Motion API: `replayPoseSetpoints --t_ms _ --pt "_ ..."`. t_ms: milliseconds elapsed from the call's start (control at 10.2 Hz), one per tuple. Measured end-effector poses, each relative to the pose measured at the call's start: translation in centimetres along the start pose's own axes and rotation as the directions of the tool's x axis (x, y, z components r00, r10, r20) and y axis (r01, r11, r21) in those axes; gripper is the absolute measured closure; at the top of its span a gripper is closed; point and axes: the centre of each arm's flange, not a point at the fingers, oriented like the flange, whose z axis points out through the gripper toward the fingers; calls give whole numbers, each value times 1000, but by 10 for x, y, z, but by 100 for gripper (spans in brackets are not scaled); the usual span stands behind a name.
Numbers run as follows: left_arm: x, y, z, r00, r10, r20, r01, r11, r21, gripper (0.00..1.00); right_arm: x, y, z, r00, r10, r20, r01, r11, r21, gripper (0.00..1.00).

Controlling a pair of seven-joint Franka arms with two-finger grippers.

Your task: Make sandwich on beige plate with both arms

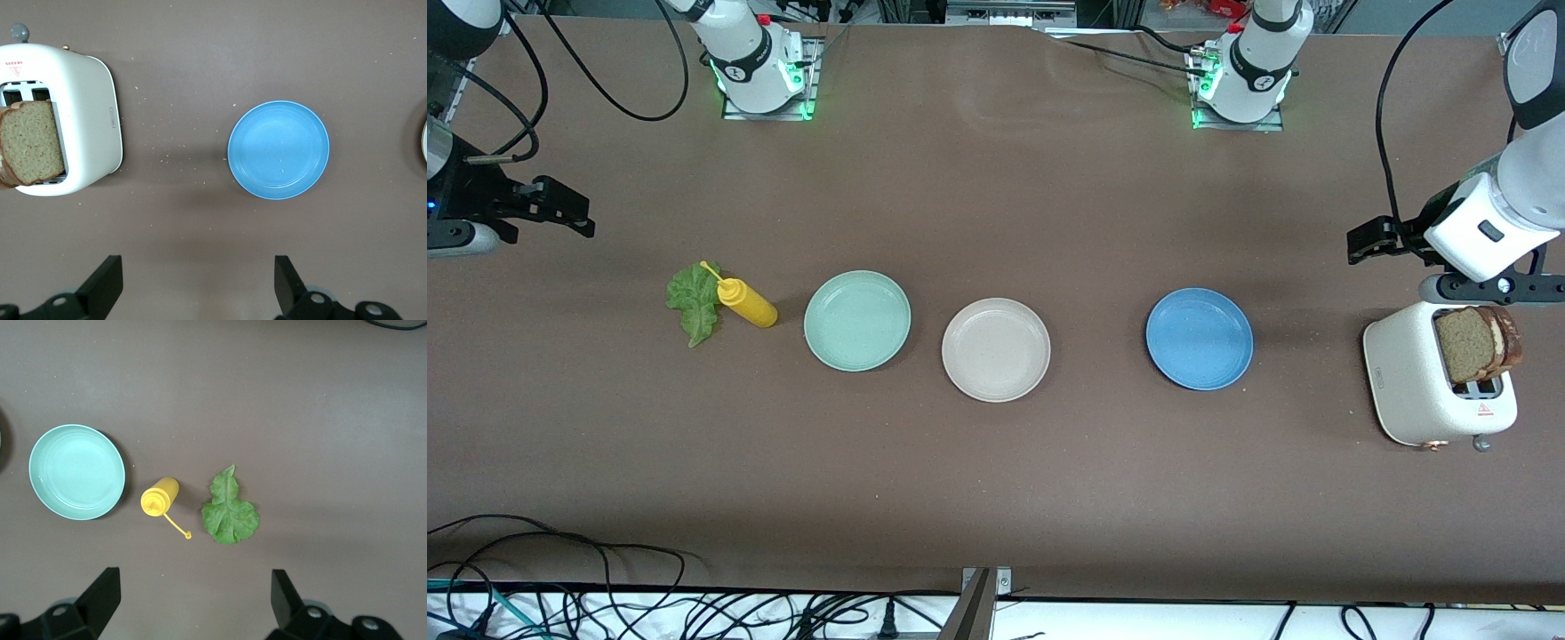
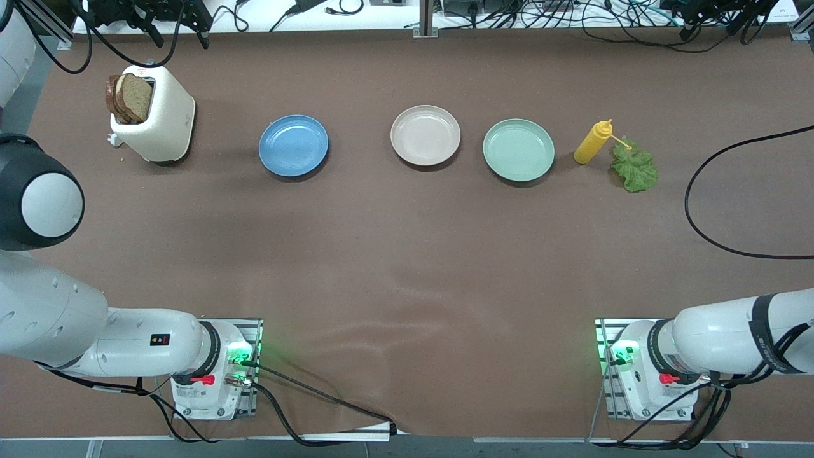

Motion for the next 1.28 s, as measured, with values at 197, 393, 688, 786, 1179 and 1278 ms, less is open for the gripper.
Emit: replayPoseSetpoints --t_ms 197,393,688,786,1179,1278 --pt "0 0 0 1000 0 1 0 1000 0 0 -1 0 1 1000 0 6 0 1000 0 0" --pt "1 0 1 1000 0 3 0 1000 0 0 -1 2 2 1000 3 13 -3 1000 -2 0" --pt "1 0 2 1000 0 3 0 1000 0 0 1 3 6 1000 4 19 -4 1000 -1 0" --pt "1 0 2 1000 0 4 0 1000 0 0 1 3 6 1000 4 20 -4 1000 -1 0" --pt "3 0 1 1000 0 -10 0 1000 -1 0 1 3 6 1000 4 20 -4 1000 -1 0" --pt "3 0 1 1000 0 -12 0 1000 -1 0 1 3 6 1000 4 20 -4 1000 -1 0"
